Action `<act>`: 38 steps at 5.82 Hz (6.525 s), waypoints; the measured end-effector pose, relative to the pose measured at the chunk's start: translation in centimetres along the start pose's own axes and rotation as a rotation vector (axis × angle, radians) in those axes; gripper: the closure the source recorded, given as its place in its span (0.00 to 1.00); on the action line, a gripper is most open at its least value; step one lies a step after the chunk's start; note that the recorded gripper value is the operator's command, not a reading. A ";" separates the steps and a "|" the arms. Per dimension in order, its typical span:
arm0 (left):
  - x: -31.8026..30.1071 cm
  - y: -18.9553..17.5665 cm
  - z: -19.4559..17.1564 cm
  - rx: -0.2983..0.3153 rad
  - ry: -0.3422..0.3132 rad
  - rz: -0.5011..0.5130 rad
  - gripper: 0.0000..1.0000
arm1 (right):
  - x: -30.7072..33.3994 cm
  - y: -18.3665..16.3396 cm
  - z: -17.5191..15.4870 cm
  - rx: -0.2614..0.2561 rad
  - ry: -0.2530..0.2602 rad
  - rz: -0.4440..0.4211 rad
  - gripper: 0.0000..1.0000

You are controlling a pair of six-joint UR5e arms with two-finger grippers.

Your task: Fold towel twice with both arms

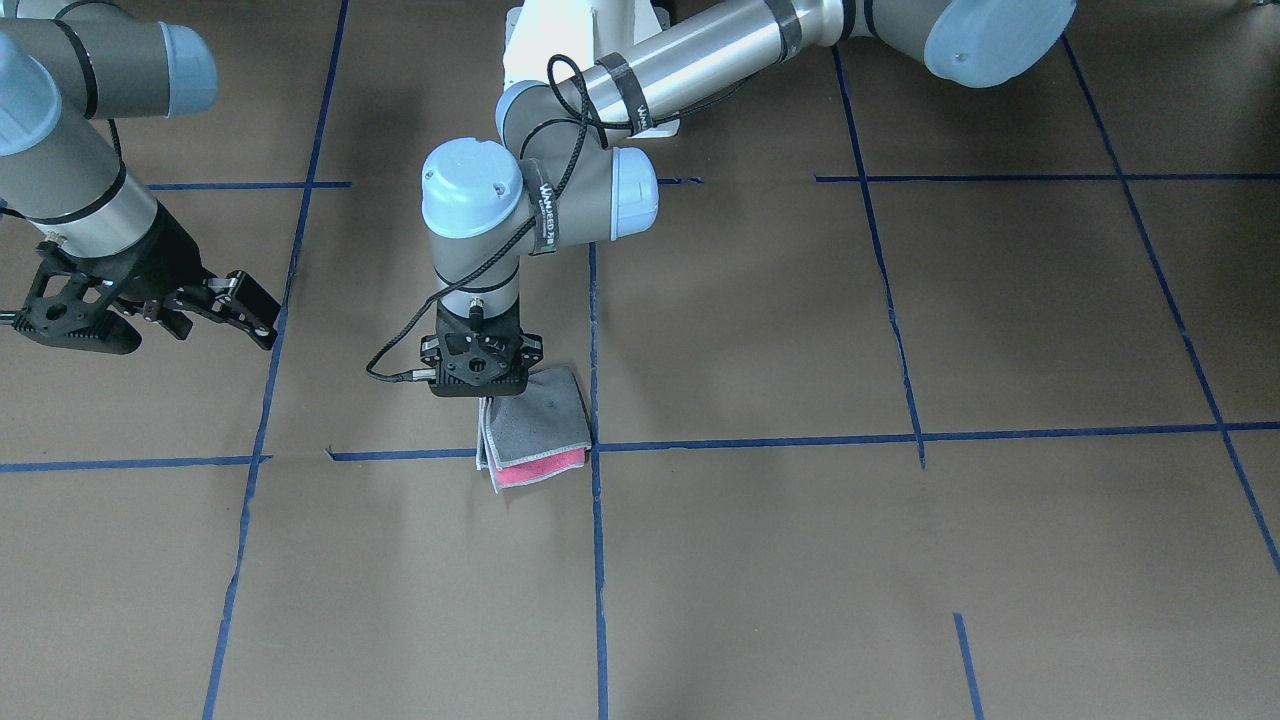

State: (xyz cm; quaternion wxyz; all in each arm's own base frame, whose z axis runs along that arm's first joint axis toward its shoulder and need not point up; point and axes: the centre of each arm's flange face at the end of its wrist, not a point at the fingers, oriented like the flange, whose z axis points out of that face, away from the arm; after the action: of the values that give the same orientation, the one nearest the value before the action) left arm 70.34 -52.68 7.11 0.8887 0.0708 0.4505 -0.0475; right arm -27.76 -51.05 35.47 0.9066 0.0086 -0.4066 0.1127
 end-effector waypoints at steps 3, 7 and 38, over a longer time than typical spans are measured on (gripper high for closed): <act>-0.1 0.5 0.2 -0.007 0.007 0.070 0.00 | -0.1 0.0 0.1 0.005 0.004 -0.001 0.00; -9.4 -3.4 -4.3 -0.043 0.063 0.022 0.00 | -0.2 0.0 0.3 0.006 0.008 -0.002 0.00; -91.7 0.1 -29.5 -0.162 -0.137 0.037 0.00 | 45.2 -3.3 -6.0 -0.152 0.132 -0.329 0.00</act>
State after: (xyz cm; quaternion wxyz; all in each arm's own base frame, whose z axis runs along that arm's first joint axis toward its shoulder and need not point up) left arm -7.12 -45.70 63.92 0.9210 0.0039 0.3896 0.0008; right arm 6.41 -44.69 65.10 0.9354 -0.0008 -0.3470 -0.0675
